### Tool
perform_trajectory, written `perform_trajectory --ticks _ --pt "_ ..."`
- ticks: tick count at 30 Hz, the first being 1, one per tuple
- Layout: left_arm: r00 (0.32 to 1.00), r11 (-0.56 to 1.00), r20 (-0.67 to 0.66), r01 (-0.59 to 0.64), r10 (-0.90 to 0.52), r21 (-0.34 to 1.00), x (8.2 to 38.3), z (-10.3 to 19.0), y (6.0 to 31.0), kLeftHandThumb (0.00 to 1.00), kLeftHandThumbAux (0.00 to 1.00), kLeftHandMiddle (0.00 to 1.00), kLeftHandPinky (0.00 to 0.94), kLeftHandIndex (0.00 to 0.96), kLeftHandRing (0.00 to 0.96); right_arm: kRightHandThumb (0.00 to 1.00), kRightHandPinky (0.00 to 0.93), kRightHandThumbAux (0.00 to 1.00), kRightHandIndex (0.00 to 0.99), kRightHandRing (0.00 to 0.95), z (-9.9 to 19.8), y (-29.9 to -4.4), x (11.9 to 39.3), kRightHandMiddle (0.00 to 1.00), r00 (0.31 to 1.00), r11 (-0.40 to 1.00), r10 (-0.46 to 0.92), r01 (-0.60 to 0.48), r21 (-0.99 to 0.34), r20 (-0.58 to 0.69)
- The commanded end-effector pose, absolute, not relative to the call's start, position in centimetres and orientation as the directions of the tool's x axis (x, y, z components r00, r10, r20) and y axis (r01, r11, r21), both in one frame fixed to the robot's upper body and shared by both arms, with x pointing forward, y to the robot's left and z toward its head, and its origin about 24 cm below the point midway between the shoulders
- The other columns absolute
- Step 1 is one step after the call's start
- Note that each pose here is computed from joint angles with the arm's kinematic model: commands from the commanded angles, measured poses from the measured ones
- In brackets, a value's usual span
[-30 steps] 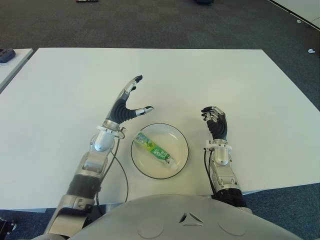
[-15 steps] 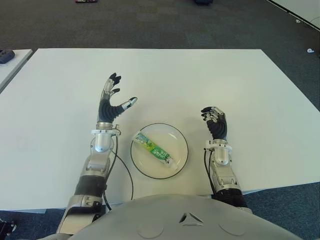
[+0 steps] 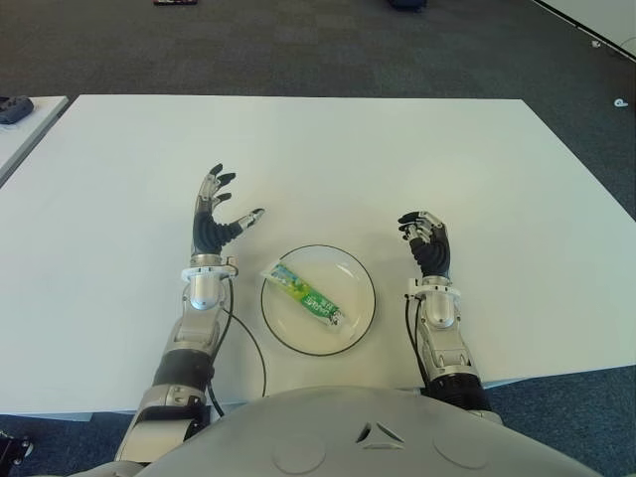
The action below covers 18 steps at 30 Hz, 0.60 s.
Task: Put the toothpaste on the table into the plate.
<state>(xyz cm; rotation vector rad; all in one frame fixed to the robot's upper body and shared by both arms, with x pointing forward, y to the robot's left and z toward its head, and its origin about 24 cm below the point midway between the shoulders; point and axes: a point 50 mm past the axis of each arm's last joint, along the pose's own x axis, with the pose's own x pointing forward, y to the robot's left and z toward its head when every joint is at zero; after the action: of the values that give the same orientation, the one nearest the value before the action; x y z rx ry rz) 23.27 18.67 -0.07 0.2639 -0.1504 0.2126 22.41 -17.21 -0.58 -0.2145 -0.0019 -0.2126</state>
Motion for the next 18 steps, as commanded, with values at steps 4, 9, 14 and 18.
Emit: perform_trajectory --ticks 4,9,14,18 --pt "0.963 0.946 0.127 -0.258 0.236 0.196 23.1 -1.2 18.7 0.057 0.983 0.407 0.426 0.413 0.401 0.708 0.488 0.731 0.421 0.474 -0.5 -17.3 22.8 0.469 0.977 0.953 -0.213 0.212 -0.215 0.019" --pt "0.964 0.947 0.103 -0.259 0.244 0.19 22.8 -1.8 18.8 0.586 0.767 0.439 0.44 0.424 0.432 0.707 0.492 0.731 0.421 0.474 -0.3 -17.3 22.9 0.47 0.977 0.953 -0.211 0.213 -0.215 0.034" --pt "0.967 0.948 0.071 -0.253 0.244 0.193 22.2 -2.5 19.2 0.677 0.728 0.484 0.502 0.428 0.48 0.705 0.498 0.732 0.422 0.477 -0.2 -17.0 22.9 0.477 0.978 0.956 -0.202 0.209 -0.206 0.053" --pt "0.969 0.947 0.035 -0.248 0.247 0.202 21.6 -3.4 19.5 0.686 0.724 0.515 0.52 0.429 0.511 0.703 0.503 0.732 0.422 0.481 -0.1 -16.7 23.0 0.483 0.979 0.96 -0.191 0.201 -0.193 0.07"
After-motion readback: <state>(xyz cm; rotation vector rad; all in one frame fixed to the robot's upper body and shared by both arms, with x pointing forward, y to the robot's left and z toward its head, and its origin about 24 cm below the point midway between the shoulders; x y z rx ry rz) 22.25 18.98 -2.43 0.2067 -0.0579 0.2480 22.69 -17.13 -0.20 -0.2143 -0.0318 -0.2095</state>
